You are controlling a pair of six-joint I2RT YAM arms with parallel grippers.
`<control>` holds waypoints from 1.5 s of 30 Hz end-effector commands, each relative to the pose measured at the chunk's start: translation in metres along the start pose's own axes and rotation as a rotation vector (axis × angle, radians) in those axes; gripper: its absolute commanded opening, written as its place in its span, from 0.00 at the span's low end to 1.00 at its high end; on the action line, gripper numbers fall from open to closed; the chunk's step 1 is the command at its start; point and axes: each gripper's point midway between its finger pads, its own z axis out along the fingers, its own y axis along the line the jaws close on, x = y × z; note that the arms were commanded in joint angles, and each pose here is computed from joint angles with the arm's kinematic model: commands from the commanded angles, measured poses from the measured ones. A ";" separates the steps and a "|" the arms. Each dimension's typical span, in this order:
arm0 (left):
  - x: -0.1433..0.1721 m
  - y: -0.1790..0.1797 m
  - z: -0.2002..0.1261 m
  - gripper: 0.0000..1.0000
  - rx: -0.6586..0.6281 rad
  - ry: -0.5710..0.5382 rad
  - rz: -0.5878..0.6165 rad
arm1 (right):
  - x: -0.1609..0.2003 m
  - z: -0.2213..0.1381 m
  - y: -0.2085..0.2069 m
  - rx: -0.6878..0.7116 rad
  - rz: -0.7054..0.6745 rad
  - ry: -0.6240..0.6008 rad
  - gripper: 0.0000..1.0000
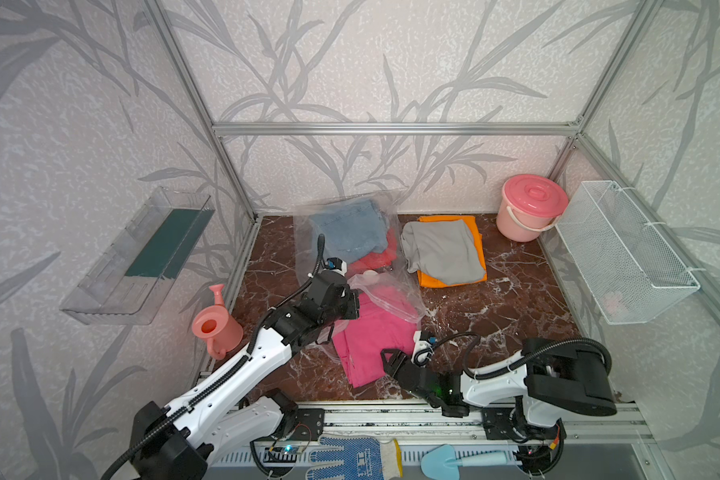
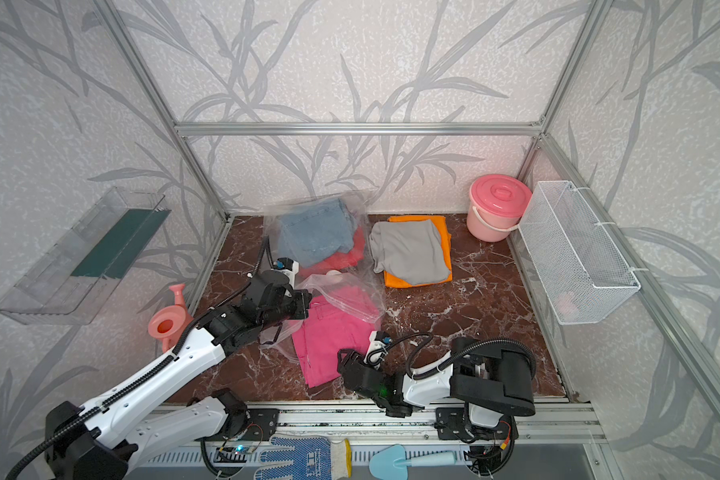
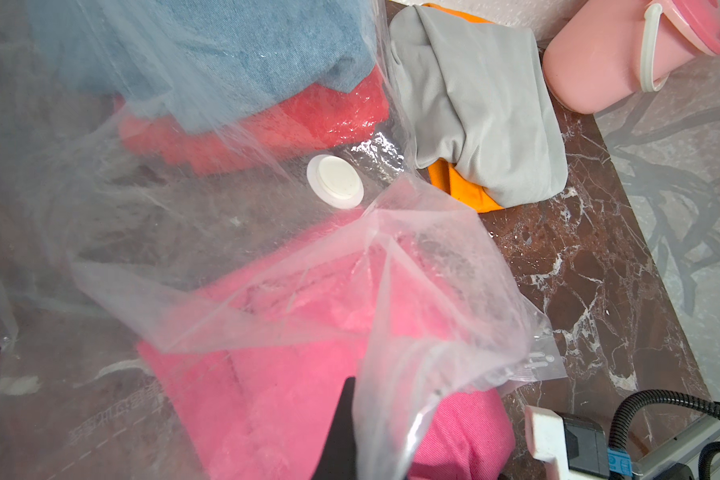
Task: Take the trousers out of the vacuum bag
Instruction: Take out the trousers from the vacuum bag.
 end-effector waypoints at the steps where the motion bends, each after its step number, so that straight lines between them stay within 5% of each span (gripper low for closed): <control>1: -0.004 0.001 -0.001 0.00 -0.010 -0.015 -0.001 | -0.009 0.004 -0.022 0.097 -0.034 -0.065 0.73; 8: -0.006 0.001 -0.003 0.00 -0.014 -0.019 -0.001 | -0.019 0.020 -0.016 0.109 0.006 -0.075 0.62; 14: -0.004 0.003 -0.001 0.00 -0.020 -0.014 -0.002 | -0.026 0.023 0.002 0.075 -0.037 -0.084 0.20; 18: -0.004 0.003 0.001 0.00 -0.021 -0.014 -0.003 | -0.031 0.011 0.024 0.039 -0.087 -0.079 0.09; 45: -0.002 0.002 0.019 0.00 -0.032 -0.001 -0.007 | -0.031 -0.059 0.123 -0.179 -0.230 -0.068 0.00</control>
